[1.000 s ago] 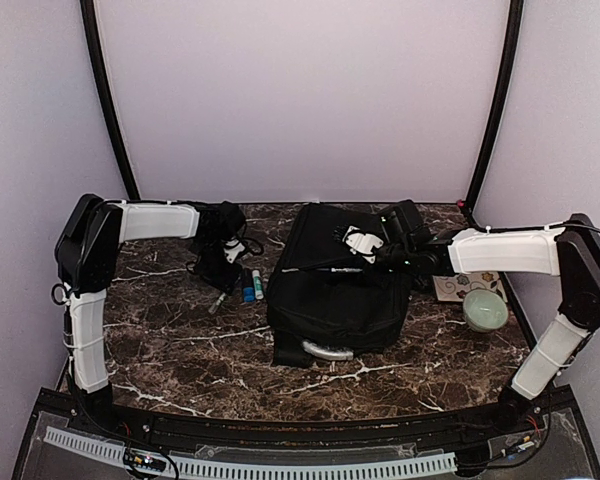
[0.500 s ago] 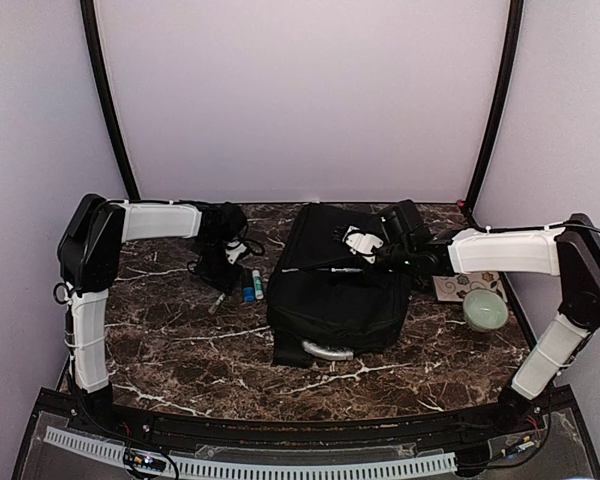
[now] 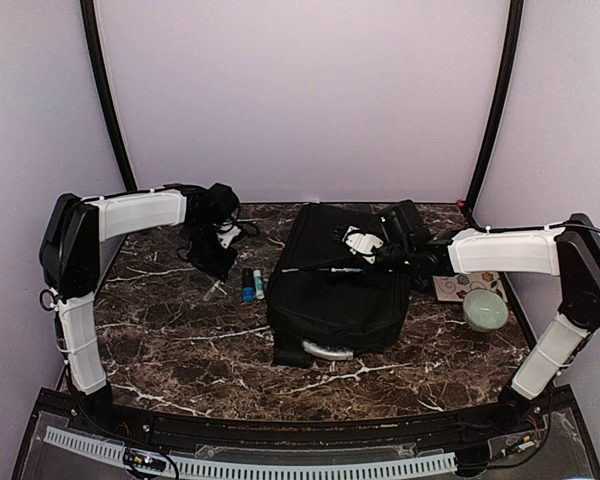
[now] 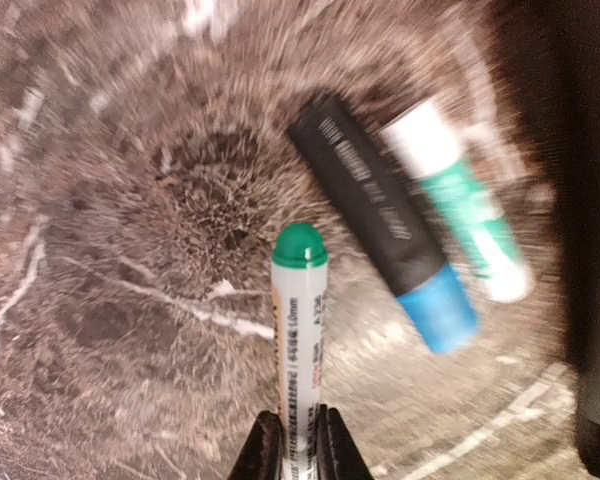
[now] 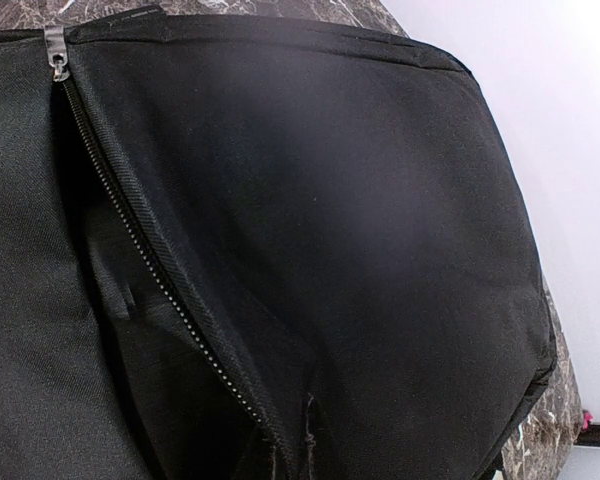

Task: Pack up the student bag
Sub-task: Place the pen in the lower front pocket of the bag.

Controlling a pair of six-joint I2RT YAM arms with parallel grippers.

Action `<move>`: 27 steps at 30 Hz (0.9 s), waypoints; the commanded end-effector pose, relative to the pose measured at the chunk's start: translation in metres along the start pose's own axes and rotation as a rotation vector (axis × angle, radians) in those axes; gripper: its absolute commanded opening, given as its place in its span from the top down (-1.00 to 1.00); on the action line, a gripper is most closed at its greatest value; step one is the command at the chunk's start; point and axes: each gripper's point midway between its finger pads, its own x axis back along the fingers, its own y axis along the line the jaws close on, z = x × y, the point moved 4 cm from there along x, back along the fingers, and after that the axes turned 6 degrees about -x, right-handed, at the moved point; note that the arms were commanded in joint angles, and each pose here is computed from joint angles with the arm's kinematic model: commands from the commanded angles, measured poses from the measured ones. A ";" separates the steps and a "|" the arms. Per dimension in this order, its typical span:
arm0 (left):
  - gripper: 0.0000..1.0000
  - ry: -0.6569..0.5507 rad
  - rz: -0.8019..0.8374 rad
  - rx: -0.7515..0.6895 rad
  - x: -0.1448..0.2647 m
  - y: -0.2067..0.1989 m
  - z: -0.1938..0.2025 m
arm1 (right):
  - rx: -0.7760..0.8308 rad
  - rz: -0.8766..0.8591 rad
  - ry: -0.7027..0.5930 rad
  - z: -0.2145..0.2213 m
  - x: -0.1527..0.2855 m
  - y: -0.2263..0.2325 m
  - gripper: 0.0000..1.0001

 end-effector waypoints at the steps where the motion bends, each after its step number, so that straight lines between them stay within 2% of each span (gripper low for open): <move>1: 0.82 -0.261 0.157 0.005 0.087 -0.021 -0.014 | -0.013 -0.010 -0.021 -0.008 0.000 0.002 1.00; 4: 0.82 -0.399 0.324 -0.092 0.116 -0.055 -0.018 | -0.015 -0.014 -0.017 -0.008 -0.002 0.003 1.00; 7: 0.82 -0.486 0.413 -0.234 0.133 -0.094 -0.017 | -0.019 -0.018 -0.017 -0.008 -0.002 0.003 1.00; 10: 0.89 -0.533 0.443 -0.408 0.138 -0.138 -0.011 | -0.024 -0.019 -0.016 -0.008 -0.003 0.003 1.00; 14: 0.90 -0.540 0.503 -0.518 0.132 -0.180 -0.006 | -0.036 -0.025 -0.017 -0.011 -0.003 0.003 1.00; 21: 0.95 -0.652 0.415 -0.768 0.128 -0.225 -0.004 | -0.062 -0.050 -0.038 -0.020 0.001 0.003 1.00; 27: 0.93 -0.835 0.227 -0.979 0.117 -0.244 -0.012 | -0.096 -0.091 -0.061 -0.031 0.008 -0.001 1.00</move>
